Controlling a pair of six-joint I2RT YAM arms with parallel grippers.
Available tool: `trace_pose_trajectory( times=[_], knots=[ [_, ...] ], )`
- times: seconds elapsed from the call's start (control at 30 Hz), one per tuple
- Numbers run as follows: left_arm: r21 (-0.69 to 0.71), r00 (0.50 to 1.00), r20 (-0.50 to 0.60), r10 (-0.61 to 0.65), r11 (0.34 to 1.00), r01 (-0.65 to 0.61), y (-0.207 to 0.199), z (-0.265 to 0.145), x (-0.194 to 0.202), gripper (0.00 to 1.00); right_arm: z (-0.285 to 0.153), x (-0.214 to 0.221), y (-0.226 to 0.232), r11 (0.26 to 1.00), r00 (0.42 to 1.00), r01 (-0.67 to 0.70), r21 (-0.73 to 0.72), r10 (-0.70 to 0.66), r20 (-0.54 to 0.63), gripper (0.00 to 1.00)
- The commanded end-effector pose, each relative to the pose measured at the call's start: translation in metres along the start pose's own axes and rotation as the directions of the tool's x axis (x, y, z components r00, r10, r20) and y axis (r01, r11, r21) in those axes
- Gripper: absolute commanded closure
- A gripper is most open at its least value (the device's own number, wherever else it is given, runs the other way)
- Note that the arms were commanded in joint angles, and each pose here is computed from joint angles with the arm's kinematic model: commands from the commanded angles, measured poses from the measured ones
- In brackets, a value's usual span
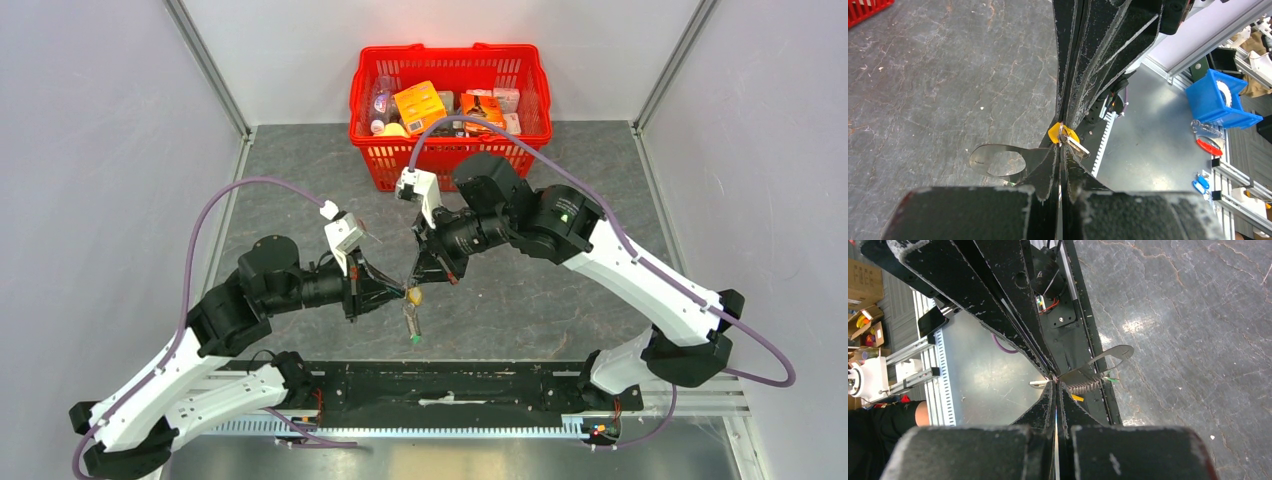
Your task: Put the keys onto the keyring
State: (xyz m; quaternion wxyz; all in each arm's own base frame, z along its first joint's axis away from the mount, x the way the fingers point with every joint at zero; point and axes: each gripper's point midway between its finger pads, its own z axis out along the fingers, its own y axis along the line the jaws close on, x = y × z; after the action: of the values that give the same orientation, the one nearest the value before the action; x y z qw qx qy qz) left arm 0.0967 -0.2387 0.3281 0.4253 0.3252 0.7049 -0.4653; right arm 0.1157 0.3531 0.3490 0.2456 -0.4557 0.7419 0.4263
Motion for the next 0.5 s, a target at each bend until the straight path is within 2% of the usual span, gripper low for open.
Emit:
trace_pose_trajectory(
  times=[0.0,0.47],
  knots=[
    [0.051,0.993,0.099,0.066,0.996,-0.071,-0.018,-0.012,-0.029,0.98,-0.013,-0.003,0.0,0.999,0.999,0.013,0.041,-0.015,0.037,1.0],
    [0.107,0.988,0.145,0.054,0.992,-0.07,-0.031,-0.017,-0.038,0.98,-0.02,0.006,0.003,0.999,0.999,0.008,0.036,-0.01,0.048,1.0]
  ],
)
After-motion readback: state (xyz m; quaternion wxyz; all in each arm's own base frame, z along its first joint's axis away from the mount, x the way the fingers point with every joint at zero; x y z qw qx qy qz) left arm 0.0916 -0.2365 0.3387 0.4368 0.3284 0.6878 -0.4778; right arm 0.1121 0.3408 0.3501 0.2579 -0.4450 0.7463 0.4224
